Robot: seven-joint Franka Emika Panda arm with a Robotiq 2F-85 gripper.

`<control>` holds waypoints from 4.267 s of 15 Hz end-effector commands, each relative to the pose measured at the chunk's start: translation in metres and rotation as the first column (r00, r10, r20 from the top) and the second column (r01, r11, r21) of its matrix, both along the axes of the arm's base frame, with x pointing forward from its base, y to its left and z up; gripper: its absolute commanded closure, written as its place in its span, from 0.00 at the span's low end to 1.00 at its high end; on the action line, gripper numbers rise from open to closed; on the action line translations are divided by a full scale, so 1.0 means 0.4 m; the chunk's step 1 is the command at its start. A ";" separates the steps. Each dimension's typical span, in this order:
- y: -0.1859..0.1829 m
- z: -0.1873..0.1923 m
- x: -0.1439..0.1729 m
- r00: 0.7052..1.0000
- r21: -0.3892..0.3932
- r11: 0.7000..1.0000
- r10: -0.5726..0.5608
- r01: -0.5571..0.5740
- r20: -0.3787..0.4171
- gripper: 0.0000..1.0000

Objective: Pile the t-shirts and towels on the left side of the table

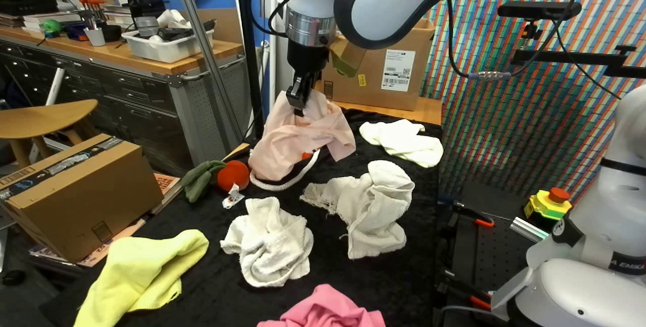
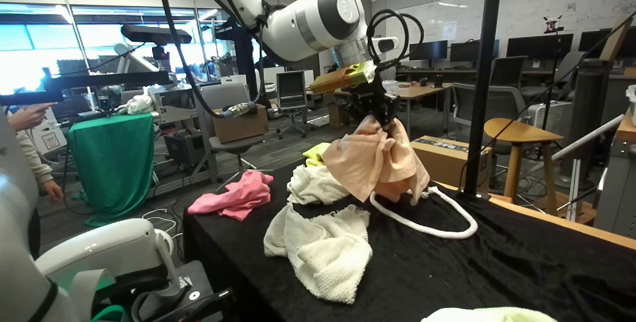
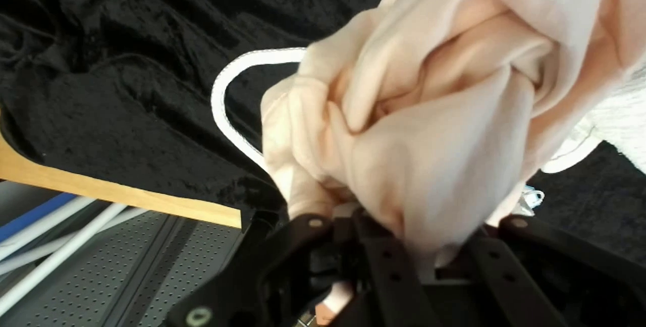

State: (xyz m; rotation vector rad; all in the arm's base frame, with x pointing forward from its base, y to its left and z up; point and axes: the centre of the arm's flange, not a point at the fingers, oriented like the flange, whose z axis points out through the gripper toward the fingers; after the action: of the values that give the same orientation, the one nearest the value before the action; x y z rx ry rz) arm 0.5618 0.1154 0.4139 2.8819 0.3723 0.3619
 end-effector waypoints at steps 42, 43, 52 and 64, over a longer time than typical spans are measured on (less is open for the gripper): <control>-0.749 -0.422 -0.281 0.711 -0.035 0.748 -0.644 0.663 -0.284 0.00; -0.754 -0.427 -0.280 0.716 -0.029 0.751 -0.640 0.660 -0.280 0.00; -0.780 -0.473 -0.269 0.817 0.156 0.823 -0.484 0.547 -0.313 0.00; -0.795 -0.416 -0.254 0.853 0.193 0.845 -0.439 0.499 -0.284 0.00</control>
State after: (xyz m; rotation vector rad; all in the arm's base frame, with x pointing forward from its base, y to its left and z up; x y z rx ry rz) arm 0.4580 -0.2002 0.2362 3.1255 -0.4228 -0.0585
